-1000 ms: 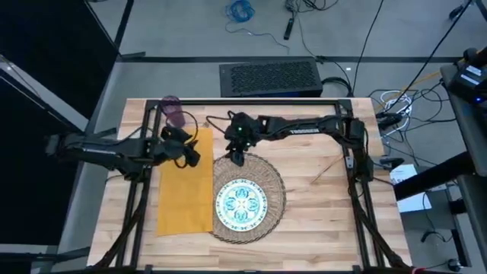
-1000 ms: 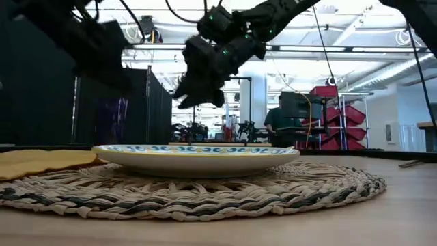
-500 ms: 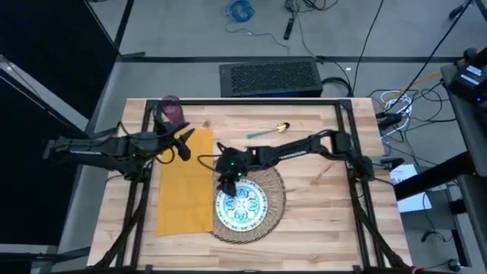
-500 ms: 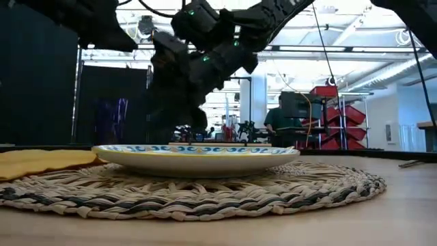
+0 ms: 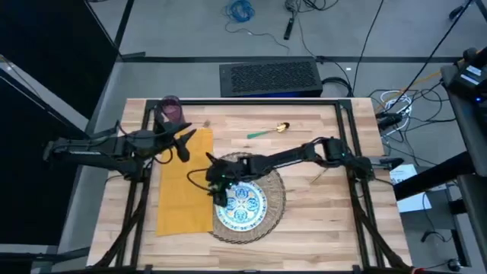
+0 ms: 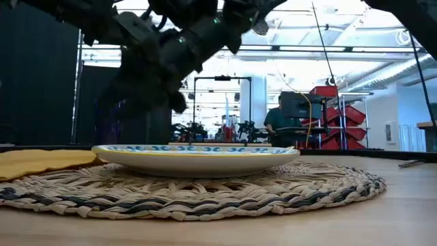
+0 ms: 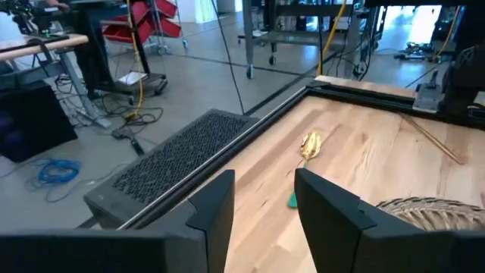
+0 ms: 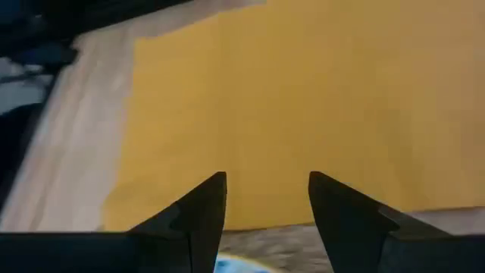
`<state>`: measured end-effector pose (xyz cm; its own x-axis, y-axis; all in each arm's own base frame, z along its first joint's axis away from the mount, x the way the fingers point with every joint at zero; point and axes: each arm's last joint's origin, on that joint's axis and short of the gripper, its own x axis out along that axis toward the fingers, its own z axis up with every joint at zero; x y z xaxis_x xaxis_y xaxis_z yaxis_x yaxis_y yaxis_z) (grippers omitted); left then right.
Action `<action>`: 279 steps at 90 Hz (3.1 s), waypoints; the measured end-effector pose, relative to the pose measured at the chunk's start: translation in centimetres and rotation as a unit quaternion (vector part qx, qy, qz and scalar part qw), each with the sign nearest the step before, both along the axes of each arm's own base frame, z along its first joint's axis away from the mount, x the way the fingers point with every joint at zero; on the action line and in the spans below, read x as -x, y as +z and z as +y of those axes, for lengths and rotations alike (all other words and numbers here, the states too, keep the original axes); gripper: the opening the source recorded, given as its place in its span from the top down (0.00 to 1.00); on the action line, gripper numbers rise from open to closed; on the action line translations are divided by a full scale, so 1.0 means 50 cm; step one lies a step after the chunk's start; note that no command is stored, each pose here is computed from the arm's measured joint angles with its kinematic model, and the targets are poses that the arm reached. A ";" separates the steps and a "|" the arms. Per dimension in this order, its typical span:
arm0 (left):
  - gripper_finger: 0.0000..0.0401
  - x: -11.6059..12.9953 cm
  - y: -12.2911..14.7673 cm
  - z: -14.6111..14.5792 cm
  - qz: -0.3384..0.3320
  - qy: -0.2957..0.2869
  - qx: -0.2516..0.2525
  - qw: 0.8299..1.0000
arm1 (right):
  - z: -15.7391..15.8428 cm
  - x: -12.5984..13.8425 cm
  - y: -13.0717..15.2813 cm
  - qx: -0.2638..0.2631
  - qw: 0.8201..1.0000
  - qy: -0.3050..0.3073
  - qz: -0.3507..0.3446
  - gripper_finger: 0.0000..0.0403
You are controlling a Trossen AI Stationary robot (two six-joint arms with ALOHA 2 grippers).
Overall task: Set table place
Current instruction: Fold the yellow table napkin
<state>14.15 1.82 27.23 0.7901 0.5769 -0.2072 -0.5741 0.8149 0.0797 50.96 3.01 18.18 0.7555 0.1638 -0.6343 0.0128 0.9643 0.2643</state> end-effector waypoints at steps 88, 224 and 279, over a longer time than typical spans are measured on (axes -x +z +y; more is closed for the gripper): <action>0.69 0.000 -0.001 0.000 0.011 -0.005 -0.009 1.000 | -0.375 -0.003 -0.054 -0.041 0.992 -0.111 -0.044 0.56; 0.69 -0.002 0.002 -0.002 0.000 -0.027 -0.001 1.000 | -0.377 -0.066 -0.116 0.078 0.980 -0.168 0.077 0.58; 0.69 -0.002 0.001 -0.002 0.004 -0.027 -0.004 1.000 | -0.371 -0.069 -0.115 0.063 0.985 -0.148 0.067 0.93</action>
